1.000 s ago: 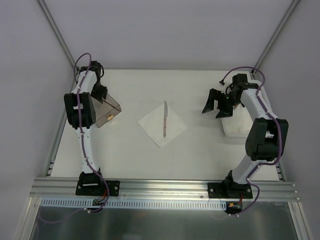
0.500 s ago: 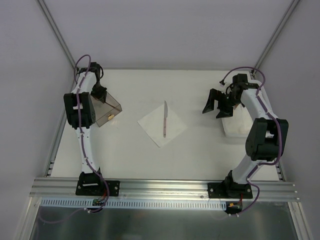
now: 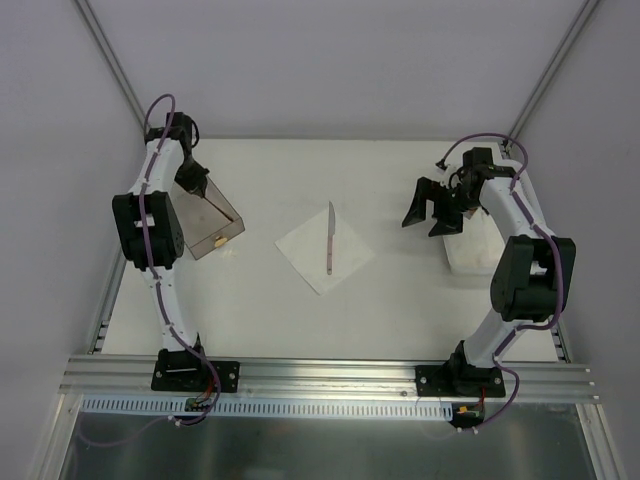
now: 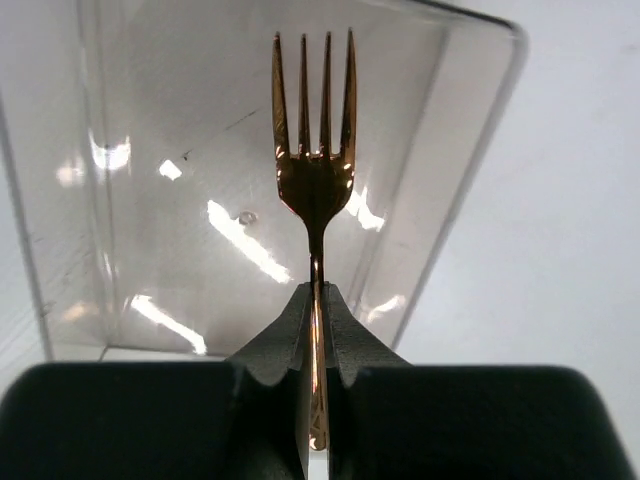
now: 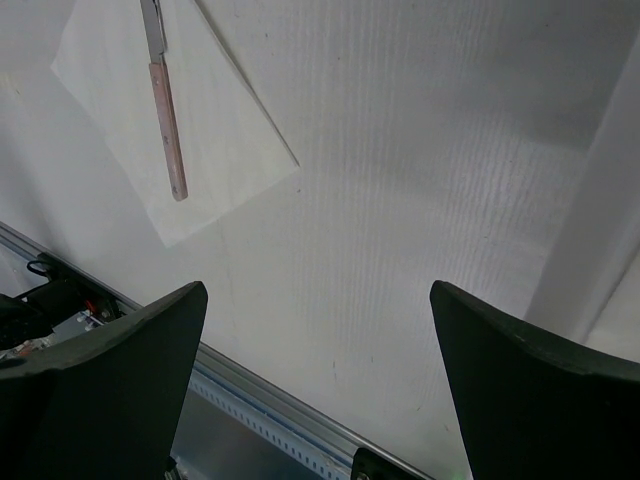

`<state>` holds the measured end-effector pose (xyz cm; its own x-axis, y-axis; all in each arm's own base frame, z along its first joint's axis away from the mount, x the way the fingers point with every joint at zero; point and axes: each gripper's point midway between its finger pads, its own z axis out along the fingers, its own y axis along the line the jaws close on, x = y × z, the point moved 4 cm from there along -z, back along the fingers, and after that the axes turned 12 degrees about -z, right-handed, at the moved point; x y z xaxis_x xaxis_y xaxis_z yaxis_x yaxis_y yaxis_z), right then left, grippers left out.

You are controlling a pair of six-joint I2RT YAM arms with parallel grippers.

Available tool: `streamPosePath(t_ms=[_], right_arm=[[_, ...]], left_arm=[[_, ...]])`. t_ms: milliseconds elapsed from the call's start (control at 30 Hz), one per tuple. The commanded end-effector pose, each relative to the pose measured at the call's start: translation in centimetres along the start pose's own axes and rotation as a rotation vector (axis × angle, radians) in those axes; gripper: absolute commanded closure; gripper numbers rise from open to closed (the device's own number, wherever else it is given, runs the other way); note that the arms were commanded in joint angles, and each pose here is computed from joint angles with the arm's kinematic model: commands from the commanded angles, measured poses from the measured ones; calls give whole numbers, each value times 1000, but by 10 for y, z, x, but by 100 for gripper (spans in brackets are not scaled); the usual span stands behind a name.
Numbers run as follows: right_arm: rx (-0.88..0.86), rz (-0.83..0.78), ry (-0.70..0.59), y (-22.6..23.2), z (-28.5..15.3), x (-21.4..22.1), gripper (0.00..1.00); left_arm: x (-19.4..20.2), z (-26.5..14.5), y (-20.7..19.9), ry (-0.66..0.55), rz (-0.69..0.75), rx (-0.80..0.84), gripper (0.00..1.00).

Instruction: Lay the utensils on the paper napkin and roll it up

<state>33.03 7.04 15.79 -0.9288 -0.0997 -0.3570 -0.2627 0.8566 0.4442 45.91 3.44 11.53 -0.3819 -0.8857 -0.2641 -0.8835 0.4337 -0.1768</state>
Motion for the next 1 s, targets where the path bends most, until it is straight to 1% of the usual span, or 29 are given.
streamPosePath(t_ms=[0, 133, 167, 233, 267, 333, 400, 433, 500, 533, 600, 633, 667, 733, 767, 800, 867, 967], right_arm=[[-35, -47, -17, 19, -5, -2, 1], [-38, -57, -28, 23, -8, -4, 1], [-40, -58, -30, 23, -8, -4, 1], [-41, -64, -38, 25, -10, -4, 1], [-41, -65, -37, 25, -11, -3, 1], [-43, -69, -36, 26, -11, -2, 1], [-43, -68, -33, 26, -11, 0, 1], [-40, -69, -36, 25, -11, 0, 1], [-33, -75, -40, 26, -13, 1, 1], [-30, -74, -36, 25, -13, 2, 1], [-24, -79, -43, 25, -15, 2, 1], [-21, -78, -43, 25, -15, 3, 1], [-18, -80, -43, 25, -16, 4, 1], [-12, -84, -45, 25, -17, 5, 1], [-9, -84, -43, 24, -17, 6, 1], [-6, -85, -45, 24, -17, 6, 1], [-1, -86, -45, 24, -17, 7, 1], [8, -92, -54, 23, -20, 7, 1]], left_arm=[[-27, -92, -13, -135, 112, 184, 100], [-25, -127, -18, -160, 236, 274, 100], [-17, -137, -21, -165, 320, 304, 100], [-1, -150, -29, -137, 424, 366, 100], [7, -153, -32, -132, 502, 387, 100], [44, -163, -42, -40, 617, 464, 100], [67, -160, -43, 1, 700, 476, 100], [90, -164, -47, 40, 763, 490, 100], [117, -159, -50, 98, 826, 491, 100], [140, -160, -53, 138, 873, 502, 100], [167, -152, -57, 198, 910, 499, 100], [187, -152, -59, 234, 943, 503, 100], [200, -142, -61, 275, 948, 487, 100], [219, -138, -64, 319, 957, 480, 100], [237, -129, -64, 366, 961, 455, 100], [245, -128, -65, 387, 959, 455, 100], [259, -115, -64, 414, 935, 405, 100], [280, -105, -63, 430, 915, 354, 100]])
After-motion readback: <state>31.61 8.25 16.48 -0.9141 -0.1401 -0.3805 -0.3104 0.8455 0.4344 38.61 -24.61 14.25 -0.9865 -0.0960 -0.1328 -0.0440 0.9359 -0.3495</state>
